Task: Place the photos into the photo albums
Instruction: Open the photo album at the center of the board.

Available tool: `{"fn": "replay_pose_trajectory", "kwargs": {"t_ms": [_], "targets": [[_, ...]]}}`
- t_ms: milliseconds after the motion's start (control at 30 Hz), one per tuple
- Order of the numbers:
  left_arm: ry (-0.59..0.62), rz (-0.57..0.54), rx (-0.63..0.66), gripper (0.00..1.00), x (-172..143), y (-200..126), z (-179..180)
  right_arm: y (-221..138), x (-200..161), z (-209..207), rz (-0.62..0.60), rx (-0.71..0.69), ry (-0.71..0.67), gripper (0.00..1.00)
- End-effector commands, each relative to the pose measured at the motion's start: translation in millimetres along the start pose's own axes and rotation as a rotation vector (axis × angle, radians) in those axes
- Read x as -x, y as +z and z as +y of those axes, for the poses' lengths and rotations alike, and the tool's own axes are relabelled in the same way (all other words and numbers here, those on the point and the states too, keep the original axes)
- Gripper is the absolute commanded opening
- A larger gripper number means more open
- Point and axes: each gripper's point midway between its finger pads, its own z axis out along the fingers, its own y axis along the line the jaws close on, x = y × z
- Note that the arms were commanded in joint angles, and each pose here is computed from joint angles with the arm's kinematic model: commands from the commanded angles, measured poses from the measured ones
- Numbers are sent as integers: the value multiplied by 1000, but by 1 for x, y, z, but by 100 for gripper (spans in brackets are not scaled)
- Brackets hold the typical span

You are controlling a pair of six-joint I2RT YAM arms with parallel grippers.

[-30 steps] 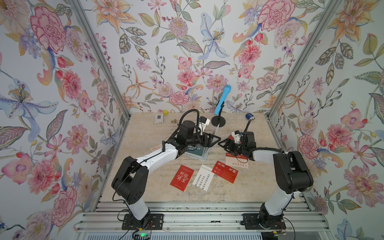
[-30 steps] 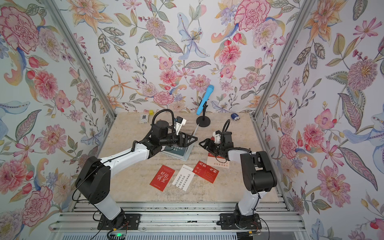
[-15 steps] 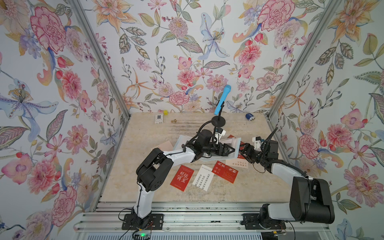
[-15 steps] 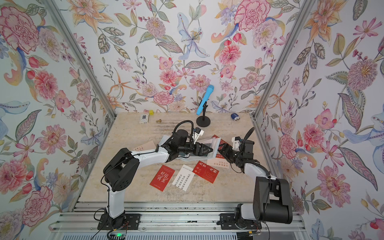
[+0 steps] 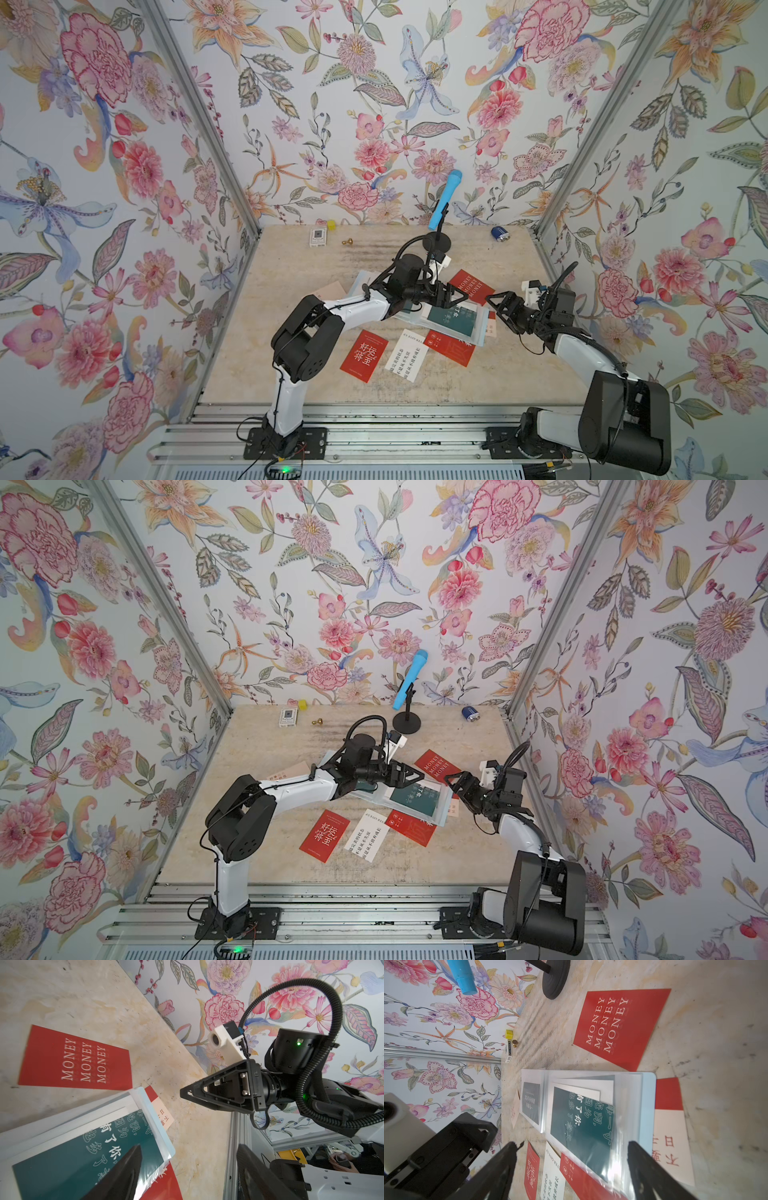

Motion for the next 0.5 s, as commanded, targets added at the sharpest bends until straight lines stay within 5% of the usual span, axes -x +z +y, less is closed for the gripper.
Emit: {"fn": "replay_pose_trajectory", "kwargs": {"t_ms": [0, 233, 467], "targets": [[57, -49, 159, 76, 24, -46, 27, -3, -4, -8, 3, -44, -7, 85], [-38, -24, 597, 79, 14, -150, 147, 12, -13, -2, 82, -107, -44, 85], [-174, 14, 753, 79, -8, -203, 227, 49, -52, -3, 253, -144, -58, 85]]}}
